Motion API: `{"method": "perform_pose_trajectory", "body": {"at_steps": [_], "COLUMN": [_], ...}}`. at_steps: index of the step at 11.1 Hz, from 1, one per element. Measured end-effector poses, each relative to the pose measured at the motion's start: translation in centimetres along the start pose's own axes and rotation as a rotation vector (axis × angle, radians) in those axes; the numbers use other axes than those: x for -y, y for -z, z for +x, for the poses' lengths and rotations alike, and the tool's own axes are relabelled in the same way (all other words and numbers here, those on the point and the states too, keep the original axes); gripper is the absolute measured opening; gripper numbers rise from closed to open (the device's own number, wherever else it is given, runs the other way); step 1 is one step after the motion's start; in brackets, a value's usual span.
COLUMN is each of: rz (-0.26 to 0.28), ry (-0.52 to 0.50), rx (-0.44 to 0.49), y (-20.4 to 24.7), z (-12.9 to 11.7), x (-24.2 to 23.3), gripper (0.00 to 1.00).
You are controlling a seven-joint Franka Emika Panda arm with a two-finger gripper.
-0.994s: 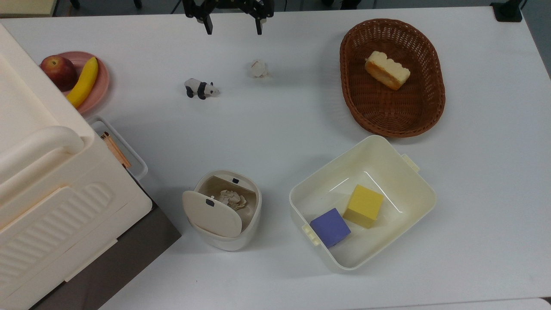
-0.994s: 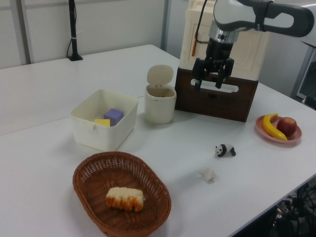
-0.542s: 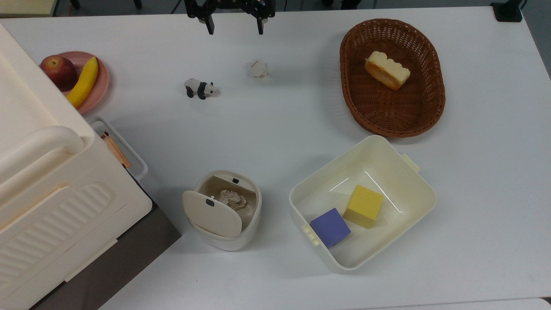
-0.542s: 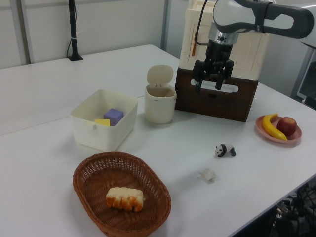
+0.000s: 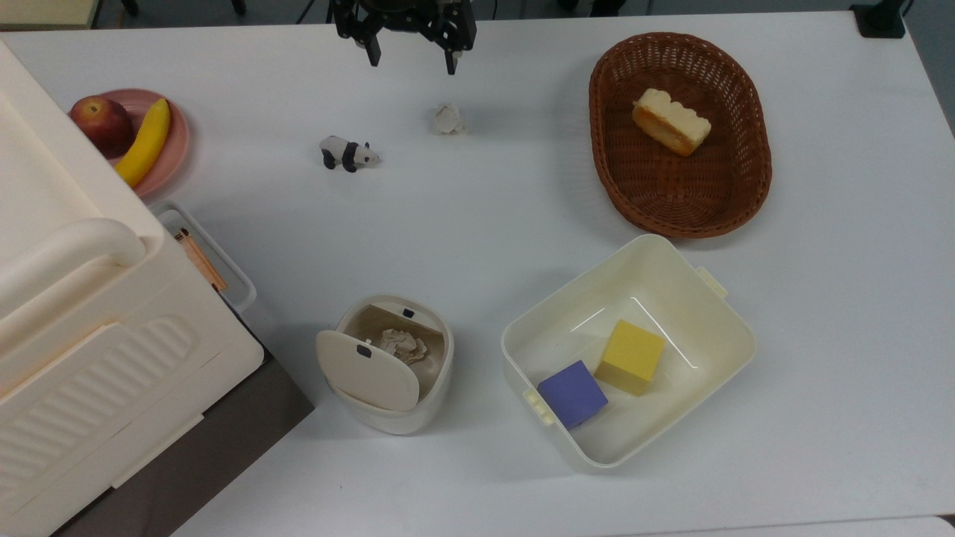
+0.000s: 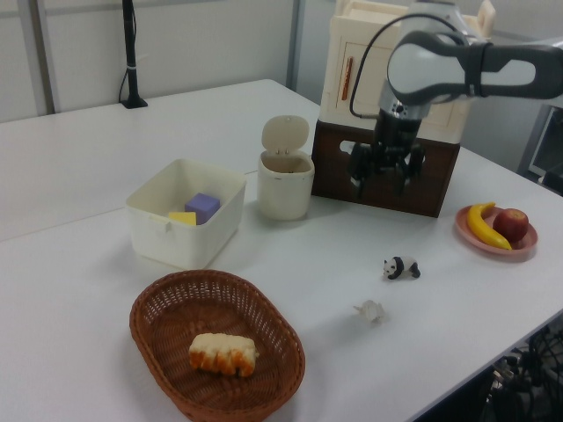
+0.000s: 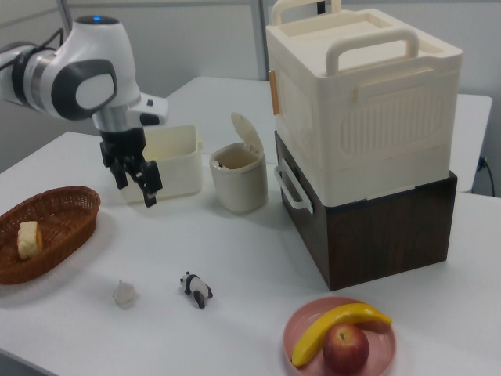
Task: Grab it up and put it in the trash
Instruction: 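Lower the open gripper over the white paper scrap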
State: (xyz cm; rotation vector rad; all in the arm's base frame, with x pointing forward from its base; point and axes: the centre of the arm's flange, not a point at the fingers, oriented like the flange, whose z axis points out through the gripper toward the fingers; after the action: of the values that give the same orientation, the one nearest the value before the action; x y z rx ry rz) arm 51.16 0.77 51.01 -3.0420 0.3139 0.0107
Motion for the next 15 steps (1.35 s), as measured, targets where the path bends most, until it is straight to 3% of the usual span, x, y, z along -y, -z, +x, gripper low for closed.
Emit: {"method": "perform_pose_trajectory", "body": {"at_steps": [3, 6, 9, 15], "rz": [-0.018, -0.040, -0.074, -0.149], "ry": [-0.033, -0.063, -0.036, 0.034], "rx": [0.080, 0.147, 0.222, 0.283], "y": [-4.2, -10.3, -15.0, -19.0], "z": [-1.4, -0.9, -1.4, -2.3], "x": [-1.3, -1.1, 1.2, 3.8], "gripper": [1.00, 1.00, 1.00, 1.00]}}
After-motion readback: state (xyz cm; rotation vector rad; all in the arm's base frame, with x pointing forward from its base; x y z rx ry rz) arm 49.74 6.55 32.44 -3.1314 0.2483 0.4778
